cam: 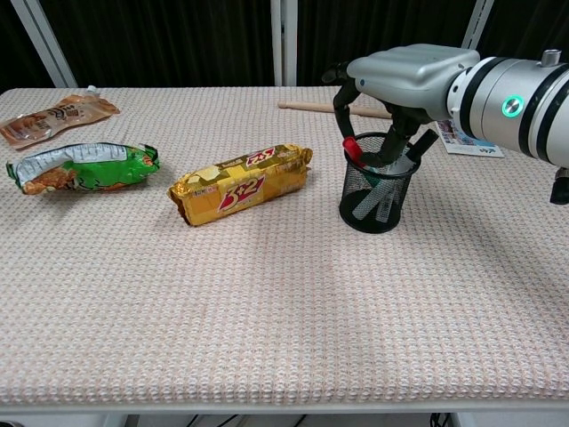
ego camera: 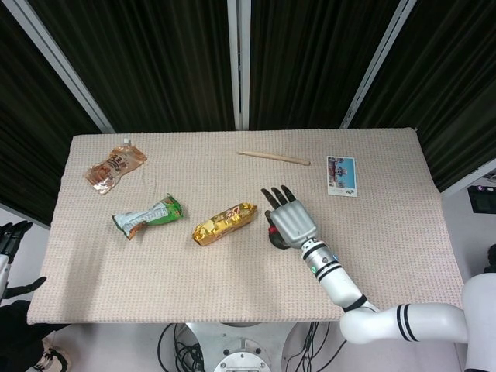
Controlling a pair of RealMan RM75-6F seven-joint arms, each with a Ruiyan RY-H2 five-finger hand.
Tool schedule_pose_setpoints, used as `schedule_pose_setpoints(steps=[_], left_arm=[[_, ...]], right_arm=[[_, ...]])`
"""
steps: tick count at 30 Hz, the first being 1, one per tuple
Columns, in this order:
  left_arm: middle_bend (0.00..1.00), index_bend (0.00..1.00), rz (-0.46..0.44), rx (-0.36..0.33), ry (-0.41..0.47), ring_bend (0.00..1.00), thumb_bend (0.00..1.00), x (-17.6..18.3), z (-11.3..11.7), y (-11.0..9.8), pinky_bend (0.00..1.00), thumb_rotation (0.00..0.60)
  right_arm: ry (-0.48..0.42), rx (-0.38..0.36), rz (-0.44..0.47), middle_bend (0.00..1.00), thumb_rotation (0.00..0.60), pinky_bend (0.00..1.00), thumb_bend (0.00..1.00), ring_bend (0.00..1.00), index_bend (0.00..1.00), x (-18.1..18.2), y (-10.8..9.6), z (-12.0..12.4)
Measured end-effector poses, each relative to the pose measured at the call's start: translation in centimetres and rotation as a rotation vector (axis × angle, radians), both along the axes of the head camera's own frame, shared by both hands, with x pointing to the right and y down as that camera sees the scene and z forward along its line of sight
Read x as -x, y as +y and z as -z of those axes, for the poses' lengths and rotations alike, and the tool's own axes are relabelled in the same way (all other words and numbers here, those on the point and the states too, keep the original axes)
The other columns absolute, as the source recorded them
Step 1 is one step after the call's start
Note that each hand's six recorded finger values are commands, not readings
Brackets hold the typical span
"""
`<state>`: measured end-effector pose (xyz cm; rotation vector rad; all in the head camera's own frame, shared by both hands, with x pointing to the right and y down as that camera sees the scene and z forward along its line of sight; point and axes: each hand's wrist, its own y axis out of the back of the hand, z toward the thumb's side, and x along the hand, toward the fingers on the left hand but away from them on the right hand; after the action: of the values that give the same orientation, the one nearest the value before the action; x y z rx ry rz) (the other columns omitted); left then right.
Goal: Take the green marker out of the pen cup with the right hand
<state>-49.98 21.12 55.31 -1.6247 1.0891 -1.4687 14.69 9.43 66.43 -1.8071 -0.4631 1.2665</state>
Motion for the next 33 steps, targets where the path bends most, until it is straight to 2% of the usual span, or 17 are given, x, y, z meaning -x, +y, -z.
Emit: schedule_pose_setpoints(steps=[9, 16, 23, 29, 33], left_arm=[[0.05, 0.08, 0.0, 0.003, -0.001, 0.0, 0.12, 0.0, 0.0, 0.0, 0.02, 0.6], [0.05, 0.08, -0.004, 0.006, 0.003, 0.0, 0.12, -0.1, 0.0, 0.0, 0.02, 0.6], [0.05, 0.08, -0.008, 0.018, 0.013, 0.0, 0.12, -0.3, -0.2, 0.0, 0.02, 0.6], [0.05, 0.08, -0.018, 0.022, 0.012, 0.0, 0.12, -0.7, -0.3, -0.1, 0.02, 0.6], [0.05, 0.08, -0.022, 0.026, 0.01, 0.0, 0.12, -0.8, -0.4, -0.1, 0.02, 0.6]], right_arm=[[-0.005, -0.006, -0.009, 0.04, 0.6, 0.0, 0.36, 0.0, 0.63, -0.2, -0.1, 0.5], [-0.078, -0.012, -0.045, 0.04, 0.6, 0.0, 0.37, 0.0, 0.65, -0.6, -0.5, 2.6], [-0.208, -0.004, -0.146, 0.06, 0.6, 0.0, 0.38, 0.0, 0.68, -2.2, -1.7, 6.3], [-0.294, -0.082, -0.214, 0.07, 0.6, 0.0, 0.39, 0.0, 0.69, -4.9, -3.9, 10.6], [-0.321, -0.137, -0.256, 0.08, 0.6, 0.0, 0.39, 0.0, 0.7, -7.1, -5.0, 12.8]])
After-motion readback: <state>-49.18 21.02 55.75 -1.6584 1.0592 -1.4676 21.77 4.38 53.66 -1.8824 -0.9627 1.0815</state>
